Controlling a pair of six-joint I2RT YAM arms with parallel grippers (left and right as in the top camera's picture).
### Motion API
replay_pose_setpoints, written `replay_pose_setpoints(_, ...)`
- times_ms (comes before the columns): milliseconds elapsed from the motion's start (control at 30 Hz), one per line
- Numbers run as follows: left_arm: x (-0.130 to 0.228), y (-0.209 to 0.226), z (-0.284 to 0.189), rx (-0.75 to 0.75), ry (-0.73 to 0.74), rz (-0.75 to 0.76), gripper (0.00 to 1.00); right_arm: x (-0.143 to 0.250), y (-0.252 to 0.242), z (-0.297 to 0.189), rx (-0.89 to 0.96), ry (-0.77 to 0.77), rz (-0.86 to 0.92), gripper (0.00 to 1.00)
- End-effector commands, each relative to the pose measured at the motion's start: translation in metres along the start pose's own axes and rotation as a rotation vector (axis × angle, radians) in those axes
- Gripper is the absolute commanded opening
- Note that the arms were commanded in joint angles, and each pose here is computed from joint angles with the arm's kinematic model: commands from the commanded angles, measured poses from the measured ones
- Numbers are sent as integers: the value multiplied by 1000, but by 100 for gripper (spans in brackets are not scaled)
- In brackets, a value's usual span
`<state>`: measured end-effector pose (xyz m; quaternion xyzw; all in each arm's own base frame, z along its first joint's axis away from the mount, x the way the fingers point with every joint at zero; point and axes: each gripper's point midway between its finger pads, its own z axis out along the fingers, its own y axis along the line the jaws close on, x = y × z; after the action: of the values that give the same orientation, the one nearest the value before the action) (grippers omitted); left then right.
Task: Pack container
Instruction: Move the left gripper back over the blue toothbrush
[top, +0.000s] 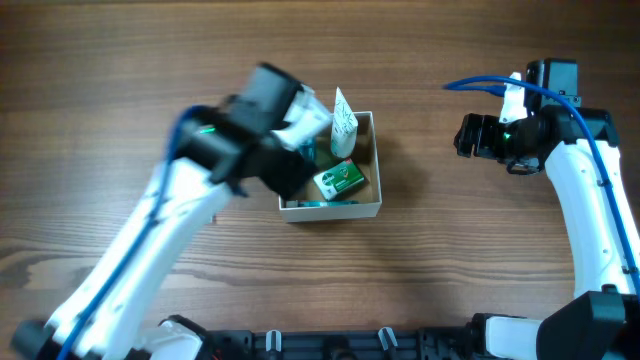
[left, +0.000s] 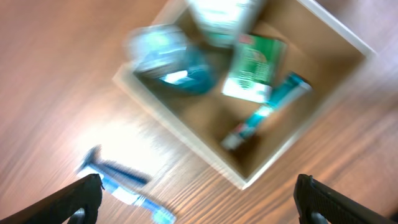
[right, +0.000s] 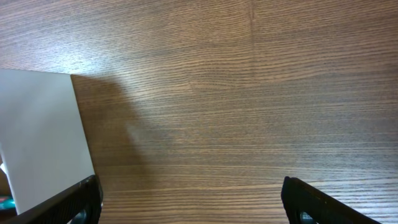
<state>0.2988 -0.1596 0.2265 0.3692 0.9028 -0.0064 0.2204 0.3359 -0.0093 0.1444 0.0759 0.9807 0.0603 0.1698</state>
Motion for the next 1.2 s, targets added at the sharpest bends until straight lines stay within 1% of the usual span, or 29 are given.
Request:
replay_pose_setpoints(0,40,78,-23,-159,11,-432,100,-2,1,0,-8,-5,-6,93)
replay_pose_setpoints(100,74,108,-14,-129,48,-656,100,-2,1,0,-8,-5,-6,93)
replay_pose_setpoints(133,90,119,-3,-67,58,-757,100,-2,1,0,-9,-5,-6,93)
replay_pose_setpoints(167,100,125,4,-45,68,-808,100,-2,1,0,-9,-5,-5,93)
replay_pose_setpoints(300,142,142,43,-21,155,-967,100,-2,1,0,-9,-5,-4,93)
replay_pose_setpoints(433,172,142,84,1,256,-1064,100,-2,1,0,-9,-4,-4,93)
replay_pose_setpoints(633,186,137,127,42,346,-1076,100,-2,1,0,-9,-5,-4,93)
replay_pose_setpoints(800,204,142,145,-22,423,-1113,100,-2,1,0,-9,-4,-4,93)
replay_pose_setpoints(967,205,147,152,-38,417,-1116,100,-3,1,0,-9,-9,-5,93)
replay_pose_setpoints(1067,206,156,153,-92,405,-1151,100,-3,1,0,-9,-10,-5,93)
replay_pose_setpoints(1167,206,158,153,-103,399,-1155,100,-3,1,0,-9,-10,-5,93)
